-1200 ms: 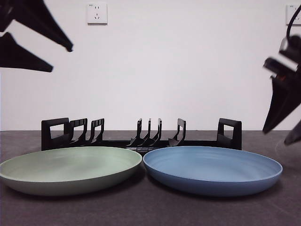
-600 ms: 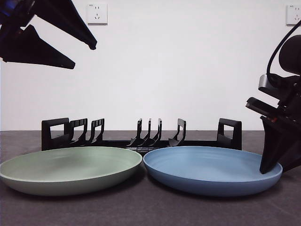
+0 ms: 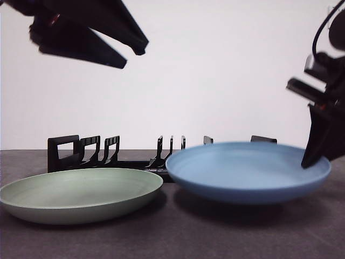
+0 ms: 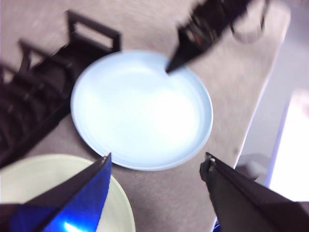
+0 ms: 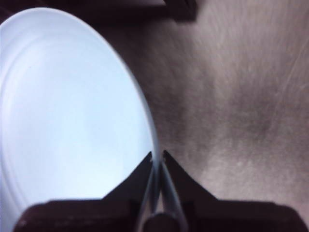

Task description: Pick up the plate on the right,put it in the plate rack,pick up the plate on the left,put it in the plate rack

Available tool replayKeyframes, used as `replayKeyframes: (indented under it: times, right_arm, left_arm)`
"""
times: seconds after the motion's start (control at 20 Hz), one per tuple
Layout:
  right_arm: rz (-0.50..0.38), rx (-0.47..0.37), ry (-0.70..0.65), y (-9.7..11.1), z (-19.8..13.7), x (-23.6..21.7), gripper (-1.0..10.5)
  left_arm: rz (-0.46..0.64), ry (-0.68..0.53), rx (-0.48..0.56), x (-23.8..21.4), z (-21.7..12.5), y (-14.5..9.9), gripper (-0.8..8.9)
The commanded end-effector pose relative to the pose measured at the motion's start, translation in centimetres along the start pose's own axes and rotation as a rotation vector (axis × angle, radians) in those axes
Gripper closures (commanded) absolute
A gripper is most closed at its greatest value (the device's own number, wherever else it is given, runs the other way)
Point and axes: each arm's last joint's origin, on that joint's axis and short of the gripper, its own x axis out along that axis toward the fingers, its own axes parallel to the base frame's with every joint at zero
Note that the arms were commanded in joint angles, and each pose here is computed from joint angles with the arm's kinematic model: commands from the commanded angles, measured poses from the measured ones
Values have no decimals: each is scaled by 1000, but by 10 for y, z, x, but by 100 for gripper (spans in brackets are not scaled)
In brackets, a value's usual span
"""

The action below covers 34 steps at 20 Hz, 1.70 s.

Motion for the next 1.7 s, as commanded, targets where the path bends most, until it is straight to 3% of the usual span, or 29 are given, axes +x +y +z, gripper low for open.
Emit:
replayKeyframes:
  times: [0.05,0.25,0.4,0.75,1.15,1.25,1.5,1.7]
  right_arm:
    - [2,14,6,6,4,-11,962]
    - [-1,11,84,19,16,-31,962]
    - [13,-19,97,32,24,-41,962]
    - [82,-58,106,48,29,-47,962]
    - [80,-59,134,50,26,-47,962]
    - [81,-59,134,50,26,-47,962]
    - [81,-64,135,50,26,-47,962]
    - [105,-66,138,51,26,-48,961]
  left_arm:
    - [-6,-4,273,-1,9,-16,495]
    - [54,94,610,-1,21,-41,499]
    - [43,171,717,11,24,-51,499]
    - [-15,287,757,44,12,-60,499]
    - [-16,411,819,73,-5,-61,505]
    - [-3,426,823,77,-7,-60,548]
    - [-3,420,822,81,-7,-61,827]
    - [2,412,819,81,-6,-60,827]
